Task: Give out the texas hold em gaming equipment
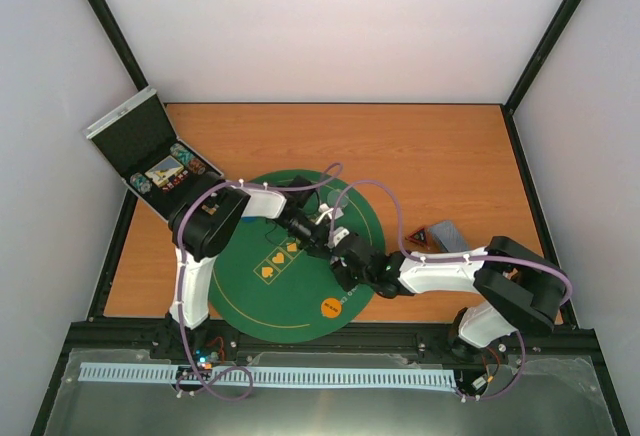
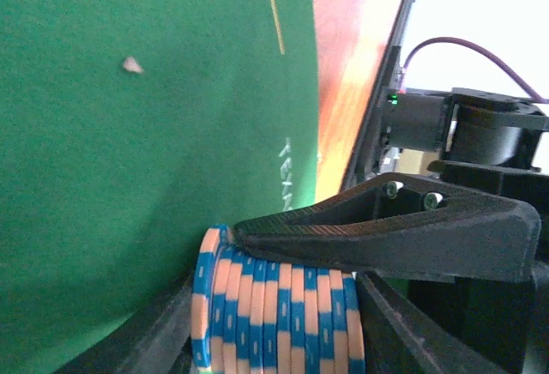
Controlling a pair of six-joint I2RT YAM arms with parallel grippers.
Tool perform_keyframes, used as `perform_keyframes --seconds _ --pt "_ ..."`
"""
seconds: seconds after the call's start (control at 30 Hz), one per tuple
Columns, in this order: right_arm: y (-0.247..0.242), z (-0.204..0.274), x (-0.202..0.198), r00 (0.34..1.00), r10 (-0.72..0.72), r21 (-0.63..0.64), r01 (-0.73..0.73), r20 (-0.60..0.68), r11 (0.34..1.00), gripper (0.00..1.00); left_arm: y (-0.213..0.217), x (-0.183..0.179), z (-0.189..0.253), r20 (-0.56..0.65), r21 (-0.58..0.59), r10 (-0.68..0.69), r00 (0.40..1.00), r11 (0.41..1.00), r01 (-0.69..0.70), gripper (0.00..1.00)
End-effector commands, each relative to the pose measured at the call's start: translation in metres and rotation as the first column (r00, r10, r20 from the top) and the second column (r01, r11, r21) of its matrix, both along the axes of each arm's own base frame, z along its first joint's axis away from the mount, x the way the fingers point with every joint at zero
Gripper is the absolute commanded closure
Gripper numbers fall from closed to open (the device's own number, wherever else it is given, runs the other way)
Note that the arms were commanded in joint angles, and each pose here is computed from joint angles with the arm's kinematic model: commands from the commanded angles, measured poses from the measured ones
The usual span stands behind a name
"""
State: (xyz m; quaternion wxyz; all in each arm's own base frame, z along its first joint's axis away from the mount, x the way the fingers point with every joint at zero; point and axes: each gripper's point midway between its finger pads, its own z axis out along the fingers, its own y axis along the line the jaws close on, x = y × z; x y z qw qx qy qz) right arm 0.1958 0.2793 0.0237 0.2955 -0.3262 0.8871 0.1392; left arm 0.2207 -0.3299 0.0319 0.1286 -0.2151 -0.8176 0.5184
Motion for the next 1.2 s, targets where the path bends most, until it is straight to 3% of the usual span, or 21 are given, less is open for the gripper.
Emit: perform_keyframes --seconds 0.0,0.17,0.4,0.7,1.17 --pt "-0.026 -0.026 -0.020 0.995 -0.028 -0.106 0.018 -0.092 0.994 0.97 0.023 0.039 -0.036 0.206 0.166 0.034 0.978 0.984 -0.069 0.51" --pt "-0.027 -0.029 -0.022 0.994 -0.026 -0.119 0.013 -0.106 0.993 0.97 0.020 0.044 -0.027 0.229 0.151 0.027 0.973 0.987 -0.063 0.40" --pt "-0.029 -0.032 -0.023 0.994 -0.015 -0.141 0.000 -0.110 0.990 0.97 0.015 0.051 -0.011 0.267 0.123 0.013 0.964 0.991 -0.048 0.37" --pt "-0.022 -0.030 -0.022 0.991 0.001 -0.161 -0.022 -0.133 0.987 0.97 0.029 0.077 0.010 0.361 0.132 0.055 0.931 0.985 -0.110 0.21" --pt "0.000 -0.001 -0.010 0.994 0.064 -0.144 -0.076 -0.090 0.987 0.97 0.068 0.112 0.040 0.445 0.102 0.153 0.882 0.970 -0.220 0.17"
